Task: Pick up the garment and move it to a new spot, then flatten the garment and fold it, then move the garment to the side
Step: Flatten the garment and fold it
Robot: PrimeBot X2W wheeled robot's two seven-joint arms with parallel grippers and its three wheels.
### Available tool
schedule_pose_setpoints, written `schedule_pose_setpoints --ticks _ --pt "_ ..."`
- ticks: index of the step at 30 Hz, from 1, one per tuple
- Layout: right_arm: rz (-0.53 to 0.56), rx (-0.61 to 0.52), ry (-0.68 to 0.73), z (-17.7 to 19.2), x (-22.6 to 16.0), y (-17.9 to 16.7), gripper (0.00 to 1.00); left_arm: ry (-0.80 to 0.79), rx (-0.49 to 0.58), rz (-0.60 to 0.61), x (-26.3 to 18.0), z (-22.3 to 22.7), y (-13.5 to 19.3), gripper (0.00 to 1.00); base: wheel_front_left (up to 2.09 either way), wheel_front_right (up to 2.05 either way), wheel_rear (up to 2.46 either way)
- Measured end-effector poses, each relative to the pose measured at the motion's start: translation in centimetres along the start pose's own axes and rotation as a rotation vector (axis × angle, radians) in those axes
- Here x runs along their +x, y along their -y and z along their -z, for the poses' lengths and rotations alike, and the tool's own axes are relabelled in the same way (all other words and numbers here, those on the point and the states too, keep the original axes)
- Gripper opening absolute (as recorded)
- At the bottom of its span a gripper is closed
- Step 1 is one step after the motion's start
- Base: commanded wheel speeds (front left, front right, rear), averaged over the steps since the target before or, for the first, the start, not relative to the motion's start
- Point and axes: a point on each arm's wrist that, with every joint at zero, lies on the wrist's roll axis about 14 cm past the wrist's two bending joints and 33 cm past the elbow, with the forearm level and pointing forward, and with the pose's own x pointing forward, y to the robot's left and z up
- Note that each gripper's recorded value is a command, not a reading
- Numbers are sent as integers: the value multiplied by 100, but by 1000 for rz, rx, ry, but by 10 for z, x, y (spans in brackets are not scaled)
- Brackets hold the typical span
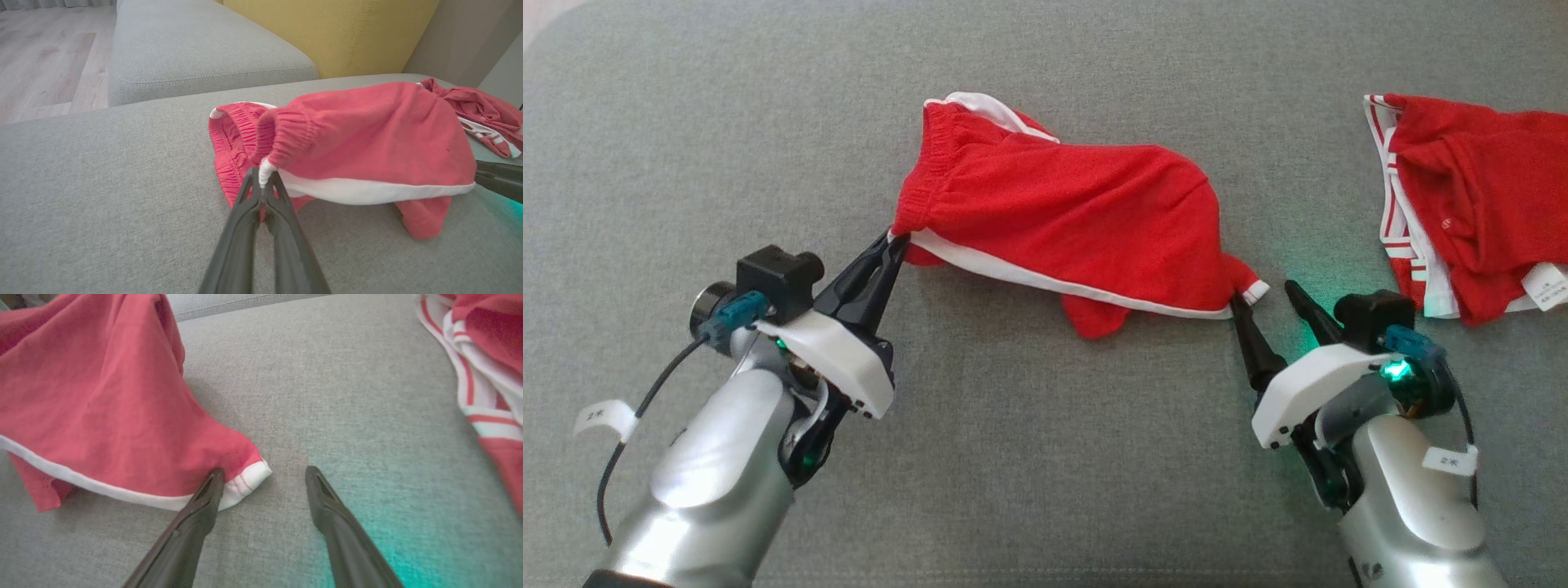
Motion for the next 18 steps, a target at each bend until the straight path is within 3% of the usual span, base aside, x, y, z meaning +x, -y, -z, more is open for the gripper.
schedule_pose_setpoints --ticks 5,6,7,8,14,18 --pt "-1 -42 -21 0 4 0 100 -3 0 -2 -1 1 -1 0 0 0 0" --pt "0 -48 -24 0 4 0 86 -3 0 -3 -1 1 -1 0 0 0 0" --pt "0 -52 -26 0 4 0 16 -4 0 -4 -1 1 -1 0 0 0 0" --pt "0 -53 -28 0 4 1 0 -5 1 -4 -1 1 -1 0 0 0 0" --pt "4 -64 -11 -6 1 1 0 -4 7 -4 -1 -1 0 0 0 0 0" --pt "40 -79 78 -33 -7 11 0 17 15 3 -2 -9 3 0 0 0 0"
